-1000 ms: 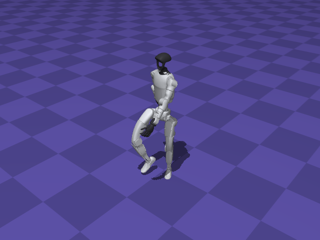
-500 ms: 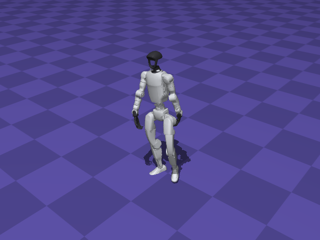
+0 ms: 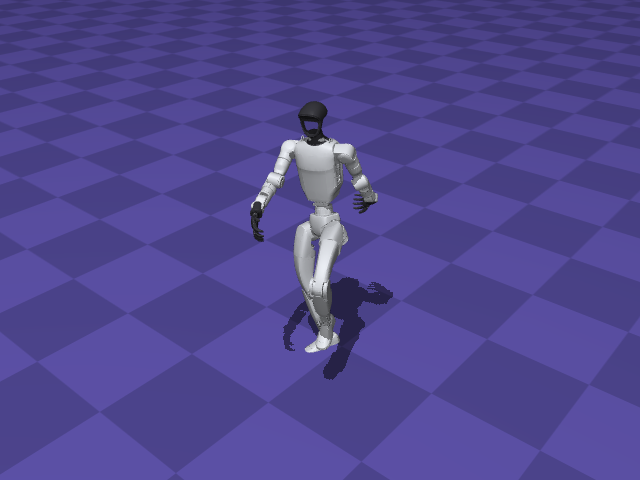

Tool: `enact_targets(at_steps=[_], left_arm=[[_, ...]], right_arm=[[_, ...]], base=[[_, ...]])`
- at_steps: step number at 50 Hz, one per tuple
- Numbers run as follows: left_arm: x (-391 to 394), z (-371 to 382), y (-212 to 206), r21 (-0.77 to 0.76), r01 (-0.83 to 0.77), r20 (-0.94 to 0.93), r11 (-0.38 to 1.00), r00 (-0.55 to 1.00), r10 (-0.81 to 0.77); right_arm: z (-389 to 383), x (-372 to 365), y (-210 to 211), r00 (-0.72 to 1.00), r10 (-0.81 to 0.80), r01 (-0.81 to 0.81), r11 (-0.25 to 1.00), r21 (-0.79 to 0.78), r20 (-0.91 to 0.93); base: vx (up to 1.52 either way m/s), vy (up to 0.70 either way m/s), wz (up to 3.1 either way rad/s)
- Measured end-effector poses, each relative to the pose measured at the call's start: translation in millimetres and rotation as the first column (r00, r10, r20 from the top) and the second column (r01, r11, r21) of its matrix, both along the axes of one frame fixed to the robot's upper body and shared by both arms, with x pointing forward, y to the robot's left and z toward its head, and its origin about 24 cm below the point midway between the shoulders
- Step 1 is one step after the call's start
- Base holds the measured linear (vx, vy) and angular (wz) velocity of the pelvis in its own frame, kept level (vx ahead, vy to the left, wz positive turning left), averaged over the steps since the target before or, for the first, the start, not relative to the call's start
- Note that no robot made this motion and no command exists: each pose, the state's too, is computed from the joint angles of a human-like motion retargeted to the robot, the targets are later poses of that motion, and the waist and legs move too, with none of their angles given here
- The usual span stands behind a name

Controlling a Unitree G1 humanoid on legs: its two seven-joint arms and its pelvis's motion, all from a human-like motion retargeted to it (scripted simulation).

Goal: In place motions

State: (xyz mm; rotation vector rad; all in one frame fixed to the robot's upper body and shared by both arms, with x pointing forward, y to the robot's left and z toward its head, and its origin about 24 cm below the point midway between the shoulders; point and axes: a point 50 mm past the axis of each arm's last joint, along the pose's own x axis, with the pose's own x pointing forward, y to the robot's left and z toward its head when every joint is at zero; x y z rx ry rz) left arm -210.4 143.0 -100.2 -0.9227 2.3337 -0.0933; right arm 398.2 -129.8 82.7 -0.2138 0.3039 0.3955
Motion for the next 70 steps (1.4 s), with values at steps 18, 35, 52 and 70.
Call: enact_targets(at_steps=[18, 35, 52, 70], left_arm=[[177.6, -67.9, 51.5, 0.31, -0.029, 0.532, 0.95, 0.834, -0.148], [445.1, -2.2, 74.5, 0.537, -0.069, 0.819, 0.841, 0.283, -0.499], [560.4, 108.4, 80.8, 0.6, -0.334, 0.72, 0.727, -0.169, -0.673], [318.0, -60.4, 69.7, 0.591, 0.223, 0.635, 0.775, 0.464, -0.618]], right_arm=[[-234.7, -254.1, -3.3, 0.589, 0.085, 0.188, 0.953, 0.239, -0.804], [-207.7, -553.9, -114.2, -0.392, -0.248, -0.106, 0.969, -0.225, -0.886], [-221.5, -538.7, -96.4, -0.368, -0.293, 0.458, 0.768, -0.446, -0.882], [-256.8, -385.0, -92.3, 0.287, -0.283, -0.137, 0.934, -0.331, -0.915]], base=[[0.14, 0.2, 0.91], [-0.09, 0.22, 0.34], [0.03, 0.0, -0.28], [-0.03, -0.21, -0.46]])
